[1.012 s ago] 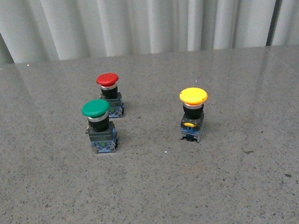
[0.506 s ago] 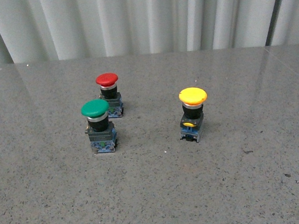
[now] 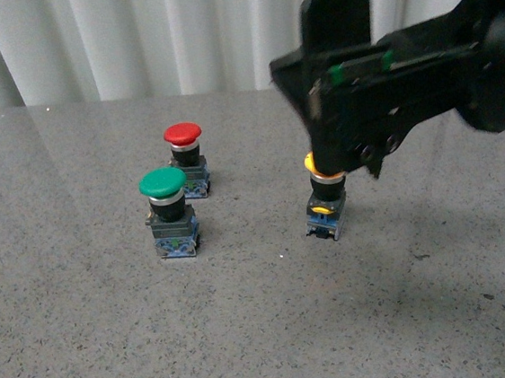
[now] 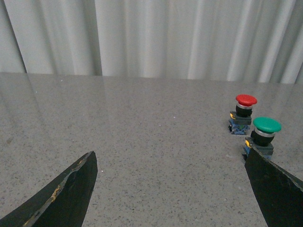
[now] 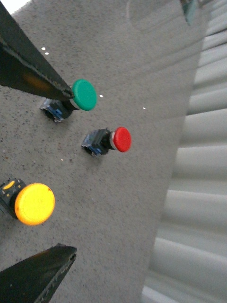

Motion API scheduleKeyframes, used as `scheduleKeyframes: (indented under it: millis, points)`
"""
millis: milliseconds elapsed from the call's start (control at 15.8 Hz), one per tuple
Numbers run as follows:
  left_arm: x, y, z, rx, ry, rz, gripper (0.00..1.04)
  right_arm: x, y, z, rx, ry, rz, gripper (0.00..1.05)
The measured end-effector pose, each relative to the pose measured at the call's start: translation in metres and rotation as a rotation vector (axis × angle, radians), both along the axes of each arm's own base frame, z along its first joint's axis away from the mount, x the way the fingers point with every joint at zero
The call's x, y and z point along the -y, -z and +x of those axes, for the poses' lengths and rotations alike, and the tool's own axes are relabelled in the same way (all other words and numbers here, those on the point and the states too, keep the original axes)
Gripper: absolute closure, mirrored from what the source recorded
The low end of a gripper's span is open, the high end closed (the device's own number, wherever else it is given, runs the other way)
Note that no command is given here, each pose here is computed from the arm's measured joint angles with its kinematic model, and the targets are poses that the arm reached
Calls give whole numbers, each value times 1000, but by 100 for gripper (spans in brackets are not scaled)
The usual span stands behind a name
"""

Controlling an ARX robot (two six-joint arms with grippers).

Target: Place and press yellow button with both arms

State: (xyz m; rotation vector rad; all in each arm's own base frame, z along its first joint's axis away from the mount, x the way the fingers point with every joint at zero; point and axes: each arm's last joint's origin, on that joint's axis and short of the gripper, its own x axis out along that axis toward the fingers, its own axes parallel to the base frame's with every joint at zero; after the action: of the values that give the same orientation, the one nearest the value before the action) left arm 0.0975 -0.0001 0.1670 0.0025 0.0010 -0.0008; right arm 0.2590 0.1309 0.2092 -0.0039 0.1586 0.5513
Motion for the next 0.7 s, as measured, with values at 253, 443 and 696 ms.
scheduleKeyframes:
  millis: [253,443,696]
  points:
    - [0,0,0,0,0,0,7,-25,15,19,-80,-21,-119,73]
    - [0,0,0,0,0,0,7,-27,15,23,-87,-20,-124,82]
    - [0,0,0,0,0,0,7,-31,13,31,-91,-15,-127,101]
